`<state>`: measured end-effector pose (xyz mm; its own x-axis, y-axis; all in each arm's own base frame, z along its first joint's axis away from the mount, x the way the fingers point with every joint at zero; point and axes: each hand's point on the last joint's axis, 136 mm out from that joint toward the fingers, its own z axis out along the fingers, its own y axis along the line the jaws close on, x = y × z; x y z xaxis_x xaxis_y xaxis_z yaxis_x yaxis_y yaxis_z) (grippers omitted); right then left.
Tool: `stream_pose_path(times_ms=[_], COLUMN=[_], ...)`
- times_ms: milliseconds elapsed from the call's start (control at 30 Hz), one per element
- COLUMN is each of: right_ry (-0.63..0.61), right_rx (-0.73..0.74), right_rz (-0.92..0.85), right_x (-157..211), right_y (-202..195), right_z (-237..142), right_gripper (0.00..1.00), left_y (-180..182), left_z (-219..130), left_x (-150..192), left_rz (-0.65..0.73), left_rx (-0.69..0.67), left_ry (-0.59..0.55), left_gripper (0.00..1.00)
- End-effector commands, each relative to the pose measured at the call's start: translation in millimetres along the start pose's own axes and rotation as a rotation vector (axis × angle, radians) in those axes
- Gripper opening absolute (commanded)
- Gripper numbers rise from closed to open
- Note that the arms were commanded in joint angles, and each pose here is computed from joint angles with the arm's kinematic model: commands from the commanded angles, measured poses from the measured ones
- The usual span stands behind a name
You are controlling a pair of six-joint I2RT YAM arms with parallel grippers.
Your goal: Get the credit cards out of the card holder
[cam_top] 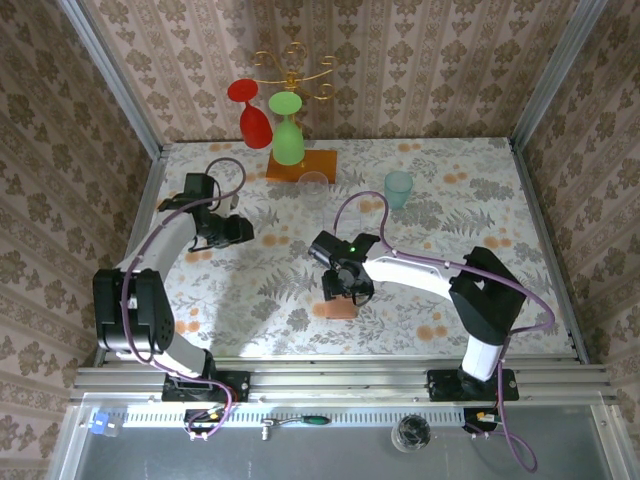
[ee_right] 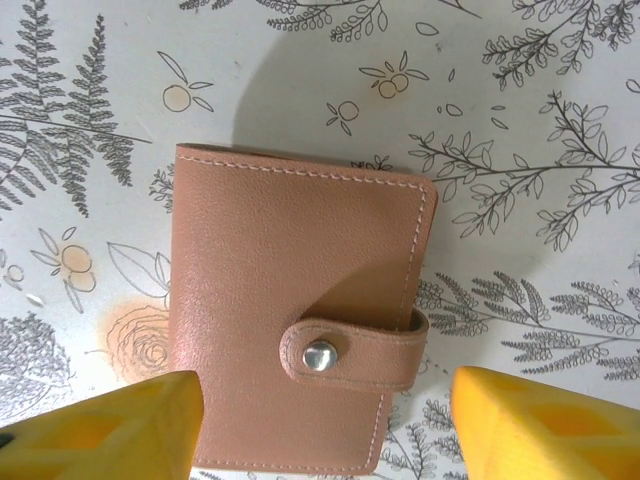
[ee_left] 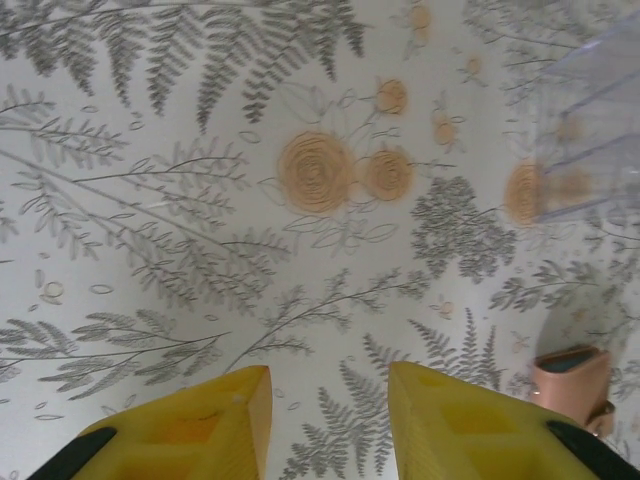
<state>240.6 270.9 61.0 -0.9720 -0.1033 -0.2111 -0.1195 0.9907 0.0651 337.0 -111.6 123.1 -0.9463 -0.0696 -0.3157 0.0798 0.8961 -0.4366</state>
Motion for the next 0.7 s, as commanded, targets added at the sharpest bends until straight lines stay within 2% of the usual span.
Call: stream_pose_path(times_ms=[0,167,400,667], right_ry=[-0.036,-0.030,-0.009,0.024], right_rx=[-0.005,-0.016,-0.021,-0.038], right_rz=[0.014,0.001,-0.004,-0.019], right_x=[-3.0,-2.2,3.0,5.9], right_y=[-1.6,0.3,-0.2,7.1], right_z=[-15.7,-16.8,-10.4,-1.5], right_gripper=[0.62,0.52,0.45,0.39], left_y=[-35.8,-75.4,-115.4,-140.8], left_z=[-4.2,14.3,45.4,77.6], left_x=[8.2,30.6,65.0,107.0], left_rz=[-0.005,-0.048,-0.178,-0.182], left_rx=[0.095,0.201,0.364,0.369], left_ry=[-0.032,-0.049,-0.076,-0.027], left_gripper=[0.36,0.32,0.29,0.23])
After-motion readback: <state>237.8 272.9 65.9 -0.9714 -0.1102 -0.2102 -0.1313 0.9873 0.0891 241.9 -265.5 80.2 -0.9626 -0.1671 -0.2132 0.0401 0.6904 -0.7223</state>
